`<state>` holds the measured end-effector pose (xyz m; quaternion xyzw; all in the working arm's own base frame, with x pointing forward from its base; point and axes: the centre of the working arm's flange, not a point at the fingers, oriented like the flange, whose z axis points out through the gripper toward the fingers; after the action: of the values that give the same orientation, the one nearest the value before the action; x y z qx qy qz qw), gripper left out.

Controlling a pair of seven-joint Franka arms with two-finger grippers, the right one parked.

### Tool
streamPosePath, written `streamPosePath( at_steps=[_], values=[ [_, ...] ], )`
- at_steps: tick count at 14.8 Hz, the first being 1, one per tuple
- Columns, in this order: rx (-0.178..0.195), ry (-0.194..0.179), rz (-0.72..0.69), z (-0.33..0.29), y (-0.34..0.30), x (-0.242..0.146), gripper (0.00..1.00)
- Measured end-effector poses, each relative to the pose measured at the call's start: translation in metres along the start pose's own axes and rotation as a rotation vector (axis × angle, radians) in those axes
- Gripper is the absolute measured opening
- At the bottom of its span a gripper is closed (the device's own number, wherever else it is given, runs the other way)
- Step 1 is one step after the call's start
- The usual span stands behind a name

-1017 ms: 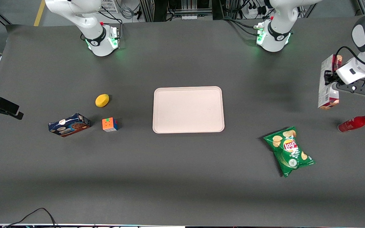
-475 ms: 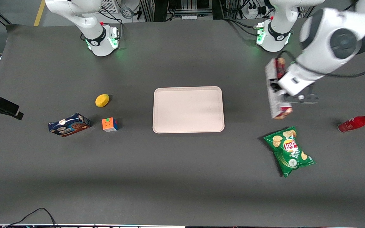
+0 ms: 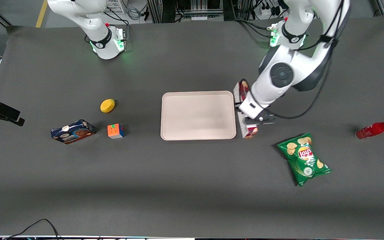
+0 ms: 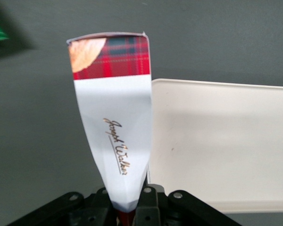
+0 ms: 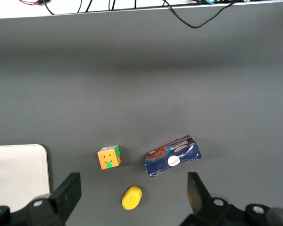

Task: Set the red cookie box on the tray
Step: 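Carry the held cookie box over the beige tray and lower it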

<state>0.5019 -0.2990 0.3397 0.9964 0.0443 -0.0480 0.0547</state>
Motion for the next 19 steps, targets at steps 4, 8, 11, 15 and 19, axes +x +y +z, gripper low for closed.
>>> streamPosePath(
  at_steps=[4, 8, 11, 15, 19],
  values=[
    [-0.001, 0.025, 0.010, 0.054, 0.032, -0.007, 0.15],
    [0.029, 0.042, 0.025, 0.090, 0.051, -0.017, 0.15],
    [0.043, 0.026, 0.036, 0.106, 0.058, -0.024, 0.15],
    [0.053, 0.013, 0.037, 0.114, 0.065, -0.032, 0.15],
    [0.057, 0.011, 0.041, 0.116, 0.067, -0.035, 0.25]
  ],
)
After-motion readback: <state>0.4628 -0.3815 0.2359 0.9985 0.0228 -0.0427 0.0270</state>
